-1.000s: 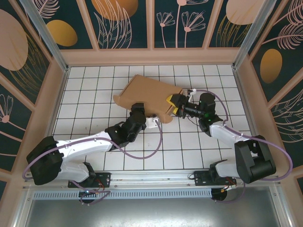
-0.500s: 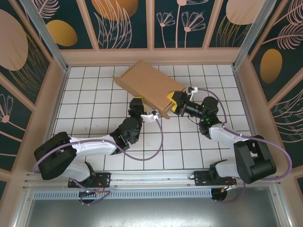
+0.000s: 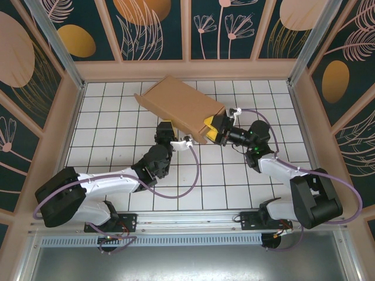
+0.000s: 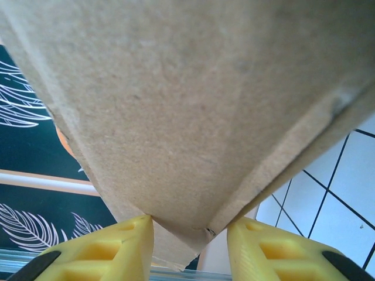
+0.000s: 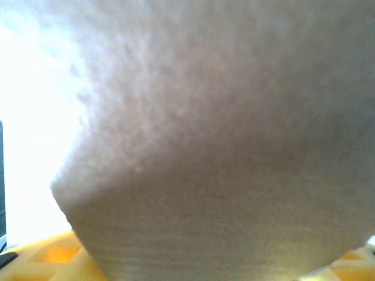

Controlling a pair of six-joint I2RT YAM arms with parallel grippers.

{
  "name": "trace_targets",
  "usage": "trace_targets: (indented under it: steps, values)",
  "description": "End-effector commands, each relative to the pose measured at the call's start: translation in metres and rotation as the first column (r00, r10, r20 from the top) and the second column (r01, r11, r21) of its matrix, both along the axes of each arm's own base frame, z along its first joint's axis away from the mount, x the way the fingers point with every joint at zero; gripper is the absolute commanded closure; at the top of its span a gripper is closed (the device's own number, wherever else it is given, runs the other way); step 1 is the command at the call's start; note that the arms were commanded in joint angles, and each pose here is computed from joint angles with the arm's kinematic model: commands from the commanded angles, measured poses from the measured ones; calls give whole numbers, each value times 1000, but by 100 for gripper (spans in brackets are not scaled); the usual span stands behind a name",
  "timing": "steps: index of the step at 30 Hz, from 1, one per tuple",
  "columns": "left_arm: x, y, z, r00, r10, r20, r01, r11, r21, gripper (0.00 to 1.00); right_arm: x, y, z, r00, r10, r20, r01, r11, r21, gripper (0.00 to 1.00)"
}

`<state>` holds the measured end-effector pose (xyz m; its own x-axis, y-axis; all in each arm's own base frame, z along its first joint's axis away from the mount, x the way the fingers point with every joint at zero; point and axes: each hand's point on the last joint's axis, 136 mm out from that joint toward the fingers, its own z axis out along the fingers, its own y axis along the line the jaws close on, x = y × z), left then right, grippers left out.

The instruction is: Fold the paper box

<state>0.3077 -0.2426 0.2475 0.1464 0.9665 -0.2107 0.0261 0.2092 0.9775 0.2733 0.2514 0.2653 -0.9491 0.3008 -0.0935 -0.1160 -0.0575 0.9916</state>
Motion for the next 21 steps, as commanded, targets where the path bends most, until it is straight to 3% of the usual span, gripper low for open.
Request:
trace_targets:
  steps: [1, 13, 21]
  values:
    - [-1, 5, 3, 1000, 13, 4, -12, 999, -41, 59, -14, 5, 10, 995, 57, 79, -57, 998, 0, 42]
    - [-2, 5, 5, 1000, 4, 27, -3, 999, -40, 39, -19, 5, 18, 991, 75, 109, -76, 997, 6, 50]
    - [-3, -1, -5, 1000, -29, -3, 29, 1000, -7, 35, -41, 7, 24, 965, 191, 181, -191, 981, -18, 51]
